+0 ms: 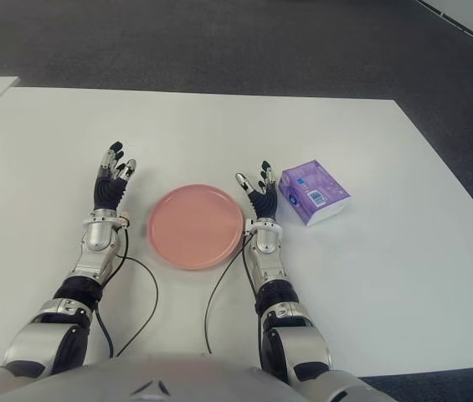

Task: Put the tissue paper into the plate.

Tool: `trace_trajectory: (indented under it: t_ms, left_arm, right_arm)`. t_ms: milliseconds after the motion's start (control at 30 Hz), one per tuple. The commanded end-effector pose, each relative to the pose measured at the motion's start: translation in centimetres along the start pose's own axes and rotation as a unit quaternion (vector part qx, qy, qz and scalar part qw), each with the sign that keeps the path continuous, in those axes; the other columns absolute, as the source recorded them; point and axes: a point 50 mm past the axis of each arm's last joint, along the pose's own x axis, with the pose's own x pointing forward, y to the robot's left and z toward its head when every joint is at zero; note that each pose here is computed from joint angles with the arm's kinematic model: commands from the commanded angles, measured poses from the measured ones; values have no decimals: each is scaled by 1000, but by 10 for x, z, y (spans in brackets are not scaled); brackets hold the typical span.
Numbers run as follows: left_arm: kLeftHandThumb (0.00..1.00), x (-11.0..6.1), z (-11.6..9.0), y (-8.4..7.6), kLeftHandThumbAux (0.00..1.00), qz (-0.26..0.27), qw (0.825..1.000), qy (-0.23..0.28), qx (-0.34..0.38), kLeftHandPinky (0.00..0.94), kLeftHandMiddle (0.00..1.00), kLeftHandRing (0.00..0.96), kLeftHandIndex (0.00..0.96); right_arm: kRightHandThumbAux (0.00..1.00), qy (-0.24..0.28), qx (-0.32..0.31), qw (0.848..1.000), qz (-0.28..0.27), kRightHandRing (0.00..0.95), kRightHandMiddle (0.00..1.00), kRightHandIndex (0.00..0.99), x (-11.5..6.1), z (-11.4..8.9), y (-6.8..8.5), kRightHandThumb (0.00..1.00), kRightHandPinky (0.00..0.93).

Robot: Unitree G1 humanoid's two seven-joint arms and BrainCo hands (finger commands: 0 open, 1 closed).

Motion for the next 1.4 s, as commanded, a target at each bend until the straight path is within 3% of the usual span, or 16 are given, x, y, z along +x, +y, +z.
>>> trace_trajectory:
  t_ms: [33, 567, 767, 933, 1400]
  left_arm:
    - [0, 2, 0, -1, 479, 1, 1000, 5, -2, 0, 0, 0, 0]
    - [0, 1, 1, -7, 480, 9, 1000, 4, -2, 0, 0, 0, 0]
    - [0, 2, 1, -9, 484, 11, 1000, 5, -3, 0, 0, 0, 0]
    - [0, 1, 0, -13, 498, 8, 1000, 10, -3, 0, 0, 0, 0]
    - [0, 1, 2, -20, 502, 6, 1000, 14, -9, 0, 0, 0, 0]
  right_arm:
    - [583, 28, -3, 1000, 0, 0, 25, 6, -4, -9, 0, 133, 9]
    - [603, 7, 0, 1000, 4, 0, 12, 3, -3, 3, -4, 158, 19]
    - [612, -19, 4, 1000, 12, 0, 13, 2, 2, 20, -4, 168, 19]
    - [632, -61, 2, 998, 23, 0, 13, 5, 6, 47, -3, 167, 3]
    - [619, -121, -28, 992, 27, 0, 10, 6, 15, 80, -14, 163, 0]
